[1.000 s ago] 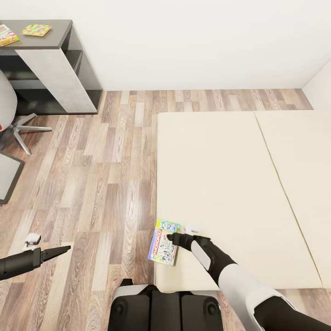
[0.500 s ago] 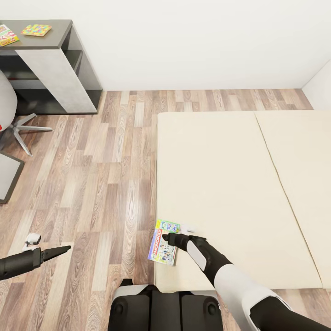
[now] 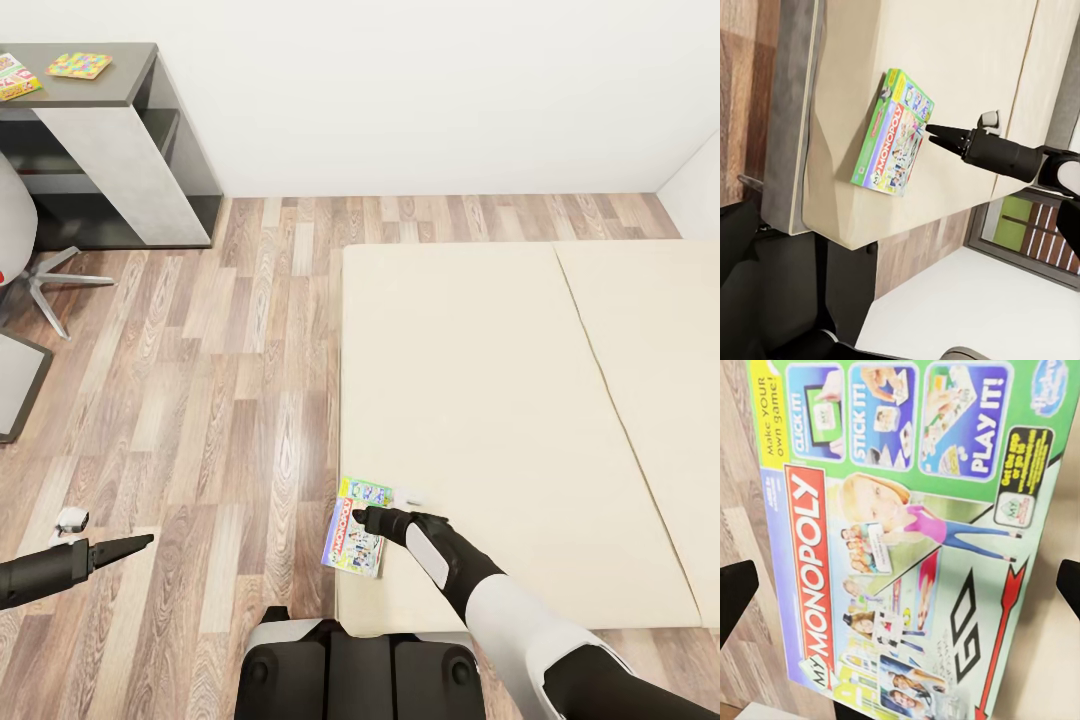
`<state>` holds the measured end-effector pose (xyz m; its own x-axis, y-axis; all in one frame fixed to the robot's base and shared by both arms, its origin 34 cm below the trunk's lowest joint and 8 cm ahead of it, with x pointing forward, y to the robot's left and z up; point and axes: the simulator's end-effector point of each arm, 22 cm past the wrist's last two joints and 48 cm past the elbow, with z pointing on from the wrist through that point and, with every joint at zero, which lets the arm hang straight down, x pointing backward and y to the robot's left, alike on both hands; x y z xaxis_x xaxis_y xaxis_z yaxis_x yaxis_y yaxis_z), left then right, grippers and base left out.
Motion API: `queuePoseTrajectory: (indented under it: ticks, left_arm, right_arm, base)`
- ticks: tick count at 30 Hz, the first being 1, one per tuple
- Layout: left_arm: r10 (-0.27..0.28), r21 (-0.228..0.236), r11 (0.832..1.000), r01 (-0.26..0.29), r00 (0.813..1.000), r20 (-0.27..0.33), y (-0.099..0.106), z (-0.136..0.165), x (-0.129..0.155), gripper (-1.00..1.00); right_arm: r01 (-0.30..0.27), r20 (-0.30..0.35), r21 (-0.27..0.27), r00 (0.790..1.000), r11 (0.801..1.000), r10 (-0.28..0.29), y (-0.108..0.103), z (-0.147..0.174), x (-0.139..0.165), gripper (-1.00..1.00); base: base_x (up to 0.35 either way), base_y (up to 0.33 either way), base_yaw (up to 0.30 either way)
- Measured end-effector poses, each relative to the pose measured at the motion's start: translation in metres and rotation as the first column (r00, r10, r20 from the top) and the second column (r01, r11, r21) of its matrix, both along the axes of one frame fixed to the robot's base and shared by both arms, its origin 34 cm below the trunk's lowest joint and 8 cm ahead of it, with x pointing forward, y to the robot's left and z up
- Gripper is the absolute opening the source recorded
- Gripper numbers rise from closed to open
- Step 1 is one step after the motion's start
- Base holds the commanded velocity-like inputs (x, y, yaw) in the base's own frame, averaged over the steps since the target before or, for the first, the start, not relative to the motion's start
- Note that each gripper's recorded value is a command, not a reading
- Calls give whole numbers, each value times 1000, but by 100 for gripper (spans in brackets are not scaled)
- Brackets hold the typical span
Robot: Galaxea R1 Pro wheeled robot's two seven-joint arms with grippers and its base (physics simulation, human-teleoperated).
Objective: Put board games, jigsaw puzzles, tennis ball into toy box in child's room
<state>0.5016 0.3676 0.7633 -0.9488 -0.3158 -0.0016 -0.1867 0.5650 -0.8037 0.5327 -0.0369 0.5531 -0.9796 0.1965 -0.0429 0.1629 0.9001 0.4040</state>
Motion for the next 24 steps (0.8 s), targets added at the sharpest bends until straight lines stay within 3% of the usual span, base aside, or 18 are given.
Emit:
queuePoseTrajectory:
  ticks: [24]
  left_arm:
    - [1,-1,1000,-1,1000,2,0,0,1,100]
  right_arm:
    - [0,2,-1,1000,1000,0,0,0,0,100]
  base:
    - [0,0,0]
